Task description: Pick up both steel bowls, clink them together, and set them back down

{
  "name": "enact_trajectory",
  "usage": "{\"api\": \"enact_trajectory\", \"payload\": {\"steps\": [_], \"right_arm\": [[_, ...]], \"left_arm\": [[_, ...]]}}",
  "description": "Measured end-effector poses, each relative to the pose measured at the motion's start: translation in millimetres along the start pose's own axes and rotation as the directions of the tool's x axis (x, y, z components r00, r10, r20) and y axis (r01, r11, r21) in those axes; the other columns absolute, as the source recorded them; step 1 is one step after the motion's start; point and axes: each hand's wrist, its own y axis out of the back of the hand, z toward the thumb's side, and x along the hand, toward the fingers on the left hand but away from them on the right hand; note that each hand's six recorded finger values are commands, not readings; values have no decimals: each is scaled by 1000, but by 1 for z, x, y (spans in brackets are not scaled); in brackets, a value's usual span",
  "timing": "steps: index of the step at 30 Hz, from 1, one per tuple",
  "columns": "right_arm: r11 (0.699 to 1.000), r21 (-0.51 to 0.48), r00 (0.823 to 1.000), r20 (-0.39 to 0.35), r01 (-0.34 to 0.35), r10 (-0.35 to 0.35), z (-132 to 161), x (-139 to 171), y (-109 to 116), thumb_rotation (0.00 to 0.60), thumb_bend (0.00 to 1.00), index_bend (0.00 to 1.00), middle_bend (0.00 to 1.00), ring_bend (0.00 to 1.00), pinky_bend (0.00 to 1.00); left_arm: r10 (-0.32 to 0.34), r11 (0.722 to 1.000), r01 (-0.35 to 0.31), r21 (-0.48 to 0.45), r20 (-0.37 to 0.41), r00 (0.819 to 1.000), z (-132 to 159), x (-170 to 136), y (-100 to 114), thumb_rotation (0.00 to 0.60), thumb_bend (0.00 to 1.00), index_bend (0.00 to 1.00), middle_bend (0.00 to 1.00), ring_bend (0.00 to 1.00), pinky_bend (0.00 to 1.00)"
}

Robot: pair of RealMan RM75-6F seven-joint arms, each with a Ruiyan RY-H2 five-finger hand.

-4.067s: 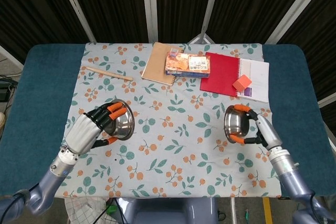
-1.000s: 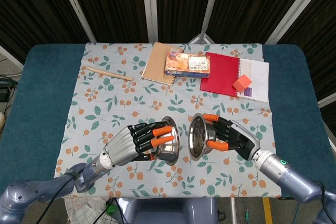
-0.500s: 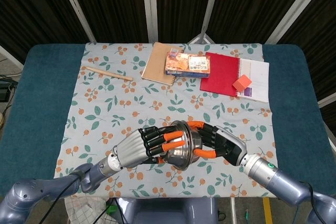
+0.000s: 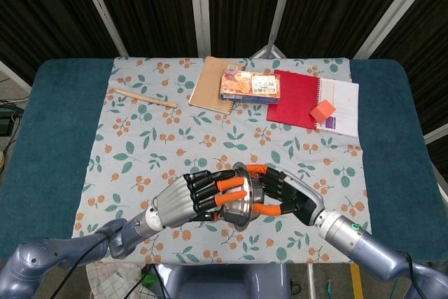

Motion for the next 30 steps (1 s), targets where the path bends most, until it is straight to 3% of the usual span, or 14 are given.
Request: {"api": "enact_trajectory", "payload": {"steps": [8, 13, 17, 19, 20, 23, 26, 28, 29, 30], "right_arm": [[993, 54, 995, -12, 100, -100, 2, 9, 38, 600, 418, 750, 669, 674, 850], [974, 159, 987, -15, 163, -163, 0, 14, 63, 600, 418, 750, 669, 674, 849], [931, 301, 978, -22, 206, -209, -4, 19, 82, 600, 418, 750, 669, 674, 850], [888, 397, 971, -36, 231, -237, -6, 20, 91, 600, 418, 750, 669, 674, 849], [864, 441, 968, -46, 243, -249, -7, 21, 95, 600, 418, 750, 669, 674, 849], [753, 594, 953, -91, 284, -288, -10, 21, 108, 600, 418, 750, 669, 674, 849], [594, 737, 934, -147, 322, -325, -14, 21, 120, 600, 419, 750, 669, 674, 849], [461, 818, 918, -190, 344, -347, -20, 19, 127, 600, 419, 750, 669, 674, 849], [401, 846, 911, -208, 350, -356, -24, 18, 130, 600, 419, 750, 669, 674, 849], [321, 877, 901, -231, 356, -368, -29, 17, 134, 600, 419, 750, 669, 674, 849]], "left_arm": [[-13, 1000, 13, 21, -14, 1000, -5, -7, 12, 600, 260, 367, 487, 392, 629], [-47, 998, 48, 47, -36, 998, -12, -13, 17, 600, 260, 367, 487, 393, 629], [-81, 996, 85, 41, -77, 994, -18, -20, 18, 600, 264, 370, 489, 393, 629], [-109, 993, 113, 36, -101, 989, -22, -25, 17, 600, 266, 369, 490, 393, 629], [-132, 990, 137, 39, -115, 985, -25, -29, 16, 600, 266, 369, 490, 393, 629], [-190, 978, 201, 58, -159, 969, -34, -39, 13, 600, 267, 370, 491, 393, 629], [-251, 959, 273, 80, -220, 943, -43, -50, 8, 600, 267, 372, 492, 393, 629], [-285, 945, 314, 85, -253, 925, -46, -55, 6, 600, 267, 373, 492, 393, 629], [-320, 931, 356, 82, -287, 903, -49, -60, 3, 600, 267, 371, 491, 393, 629], [-341, 922, 380, 76, -308, 888, -50, -62, 1, 600, 267, 370, 490, 393, 629]]}}
